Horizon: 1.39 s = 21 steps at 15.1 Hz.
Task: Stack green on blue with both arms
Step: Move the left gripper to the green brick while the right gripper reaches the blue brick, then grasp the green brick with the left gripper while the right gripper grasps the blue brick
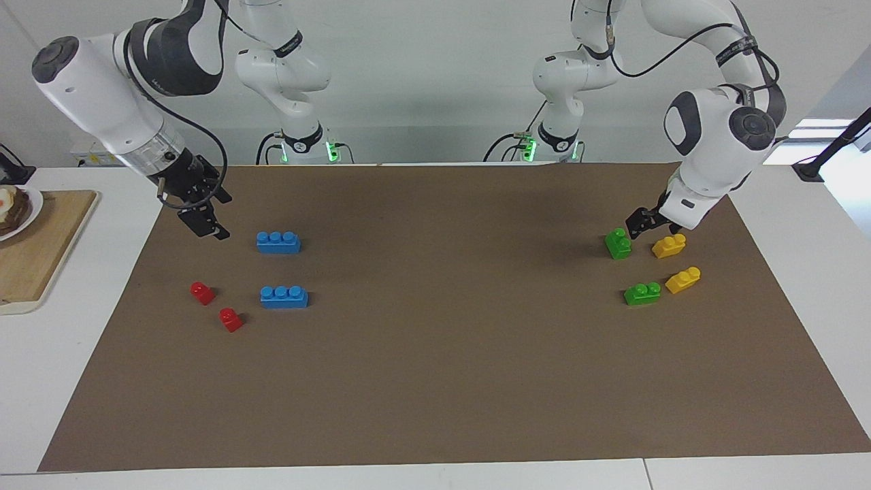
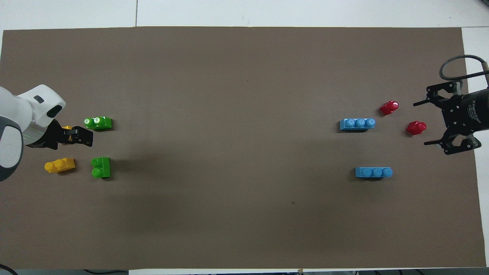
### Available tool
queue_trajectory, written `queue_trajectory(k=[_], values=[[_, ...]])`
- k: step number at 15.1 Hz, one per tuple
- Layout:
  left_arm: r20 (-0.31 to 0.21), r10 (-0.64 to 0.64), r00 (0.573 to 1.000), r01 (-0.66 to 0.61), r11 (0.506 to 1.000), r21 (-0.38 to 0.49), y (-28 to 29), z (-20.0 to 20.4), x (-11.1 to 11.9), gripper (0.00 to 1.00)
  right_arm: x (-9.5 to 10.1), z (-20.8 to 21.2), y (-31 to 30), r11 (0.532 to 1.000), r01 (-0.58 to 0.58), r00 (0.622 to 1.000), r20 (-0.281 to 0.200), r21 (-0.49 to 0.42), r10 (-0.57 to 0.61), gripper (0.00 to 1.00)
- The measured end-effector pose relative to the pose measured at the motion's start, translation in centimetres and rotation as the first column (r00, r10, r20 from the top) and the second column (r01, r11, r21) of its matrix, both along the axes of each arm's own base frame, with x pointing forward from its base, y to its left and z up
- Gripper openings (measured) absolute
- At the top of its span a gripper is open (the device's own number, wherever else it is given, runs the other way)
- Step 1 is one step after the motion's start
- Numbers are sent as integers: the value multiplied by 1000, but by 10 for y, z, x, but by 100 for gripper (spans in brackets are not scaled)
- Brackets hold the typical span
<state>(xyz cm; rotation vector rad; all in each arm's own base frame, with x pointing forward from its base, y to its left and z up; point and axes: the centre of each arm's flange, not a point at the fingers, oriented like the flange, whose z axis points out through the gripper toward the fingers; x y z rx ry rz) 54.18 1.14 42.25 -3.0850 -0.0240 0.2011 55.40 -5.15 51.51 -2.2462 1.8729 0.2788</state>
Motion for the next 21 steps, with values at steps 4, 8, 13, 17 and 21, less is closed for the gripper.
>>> queue_trajectory(k=[4, 8, 13, 17, 21], values=[[4, -5, 1000, 5, 1000, -1, -1, -29, -13, 100, 24, -50, -5, 994, 44, 999, -13, 100, -43, 100], [2, -4, 1000, 4, 1000, -1, -5, -51, -26, 100, 36, -90, -22, 987, 87, 996, -33, 133, -83, 100], [11, -6, 1000, 6, 1000, -3, -6, -75, -36, 100, 40, -121, -26, 987, 88, 996, -43, 134, -83, 100], [16, -8, 1000, 8, 1000, -5, -6, -84, -40, 100, 40, -142, -27, 987, 95, 995, -52, 128, -89, 100], [25, -10, 1000, 10, 1000, -7, -6, -98, -46, 92, 40, -174, -23, 982, 101, 993, -68, 158, -91, 100]])
